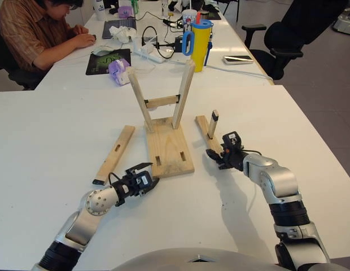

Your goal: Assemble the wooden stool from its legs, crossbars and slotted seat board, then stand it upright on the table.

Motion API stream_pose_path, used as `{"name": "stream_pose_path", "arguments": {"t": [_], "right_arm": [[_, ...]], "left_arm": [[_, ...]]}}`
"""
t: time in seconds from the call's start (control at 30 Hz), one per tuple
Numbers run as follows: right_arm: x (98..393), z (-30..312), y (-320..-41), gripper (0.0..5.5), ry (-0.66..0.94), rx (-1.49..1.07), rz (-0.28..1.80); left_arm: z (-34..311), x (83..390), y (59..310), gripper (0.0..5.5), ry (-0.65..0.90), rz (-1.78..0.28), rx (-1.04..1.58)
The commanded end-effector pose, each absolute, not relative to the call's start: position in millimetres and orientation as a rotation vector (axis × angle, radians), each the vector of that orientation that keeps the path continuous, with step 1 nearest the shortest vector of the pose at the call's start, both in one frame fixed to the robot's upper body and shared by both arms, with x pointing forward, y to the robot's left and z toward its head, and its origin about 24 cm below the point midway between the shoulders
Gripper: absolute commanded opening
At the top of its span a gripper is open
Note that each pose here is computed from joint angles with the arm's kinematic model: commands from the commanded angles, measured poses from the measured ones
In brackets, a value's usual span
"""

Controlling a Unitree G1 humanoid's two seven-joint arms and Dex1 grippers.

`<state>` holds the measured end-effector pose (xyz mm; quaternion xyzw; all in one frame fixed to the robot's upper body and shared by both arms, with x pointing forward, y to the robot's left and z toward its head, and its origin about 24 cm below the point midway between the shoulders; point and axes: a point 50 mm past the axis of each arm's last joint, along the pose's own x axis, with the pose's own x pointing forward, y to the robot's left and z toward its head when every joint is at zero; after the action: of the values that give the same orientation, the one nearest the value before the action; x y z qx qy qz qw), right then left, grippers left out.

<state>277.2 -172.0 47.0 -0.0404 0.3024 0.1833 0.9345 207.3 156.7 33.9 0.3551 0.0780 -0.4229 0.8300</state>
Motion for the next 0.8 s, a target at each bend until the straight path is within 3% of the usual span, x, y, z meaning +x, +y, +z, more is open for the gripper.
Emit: {"name": "stream_pose_path", "arguments": {"t": [0.03,0.23,0.33,0.5,0.67,0.8], "right_arm": [[276.8,37.8,-170.6,3.43,0.653,-0.046,0.327],[279.4,40.4,-164.1,2.46,0.626,0.0,0.33],[282.3,42.4,-164.7,2.05,0.591,0.008,0.315],[306.3,88.5,-174.2,2.05,0.241,0.219,0.21],[317.2,151.7,-177.9,2.05,-0.087,0.418,0.321],[314.4,185.3,-173.7,2.05,-0.16,0.523,0.529]], "left_arm": [[34.3,214.1,163.5,3.06,0.181,-0.898,0.769],[87.9,233.4,151.7,3.06,-0.062,-0.843,0.449],[106.4,240.9,154.4,3.06,-0.104,-0.823,0.294],[131.0,260.7,166.0,3.06,-0.14,-0.766,0.082],[147.5,266.5,167.3,3.83,-0.145,-0.832,-0.156],[163.6,266.9,166.5,4.57,-0.145,-0.939,-0.344]]}}
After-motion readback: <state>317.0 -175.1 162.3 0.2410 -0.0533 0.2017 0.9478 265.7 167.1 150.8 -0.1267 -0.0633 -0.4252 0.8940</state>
